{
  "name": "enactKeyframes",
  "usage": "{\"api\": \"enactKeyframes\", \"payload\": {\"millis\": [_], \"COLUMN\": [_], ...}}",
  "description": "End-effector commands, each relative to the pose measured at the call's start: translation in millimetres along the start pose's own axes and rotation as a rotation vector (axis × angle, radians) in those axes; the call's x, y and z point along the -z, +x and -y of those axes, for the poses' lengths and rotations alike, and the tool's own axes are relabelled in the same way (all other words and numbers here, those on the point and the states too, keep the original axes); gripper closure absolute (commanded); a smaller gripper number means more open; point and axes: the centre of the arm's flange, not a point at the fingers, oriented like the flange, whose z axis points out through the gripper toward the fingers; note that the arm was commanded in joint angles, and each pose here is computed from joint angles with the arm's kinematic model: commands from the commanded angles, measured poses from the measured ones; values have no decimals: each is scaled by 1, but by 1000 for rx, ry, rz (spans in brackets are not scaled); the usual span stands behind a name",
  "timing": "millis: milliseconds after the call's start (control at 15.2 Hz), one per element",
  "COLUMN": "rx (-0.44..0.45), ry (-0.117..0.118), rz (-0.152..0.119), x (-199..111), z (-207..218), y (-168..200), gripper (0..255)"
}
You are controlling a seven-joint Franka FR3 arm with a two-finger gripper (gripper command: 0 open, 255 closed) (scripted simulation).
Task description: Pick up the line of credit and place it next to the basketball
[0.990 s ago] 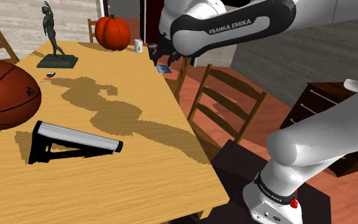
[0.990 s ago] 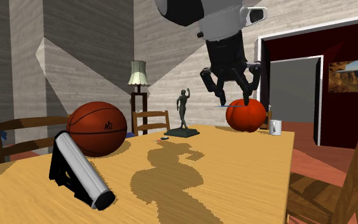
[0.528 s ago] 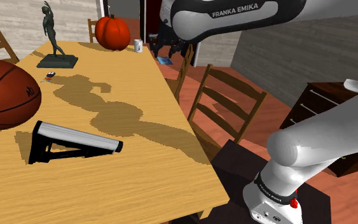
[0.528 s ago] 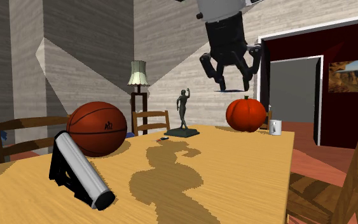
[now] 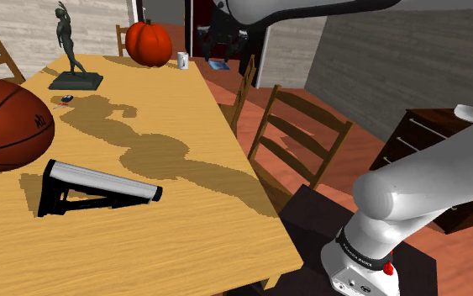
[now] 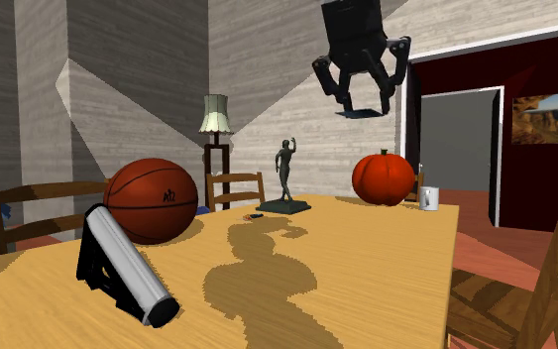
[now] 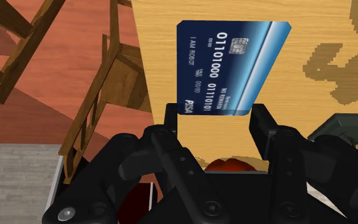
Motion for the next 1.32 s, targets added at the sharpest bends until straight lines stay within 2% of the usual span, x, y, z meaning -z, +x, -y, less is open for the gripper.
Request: {"api": "enactKeyframes", "payload": {"millis": [0,1254], "rx": [0,0], "ry": [0,0], "rz": [0,0], "x": [6,51], "z": [0,239], "y": [3,-60], "gripper": [255,255]}}
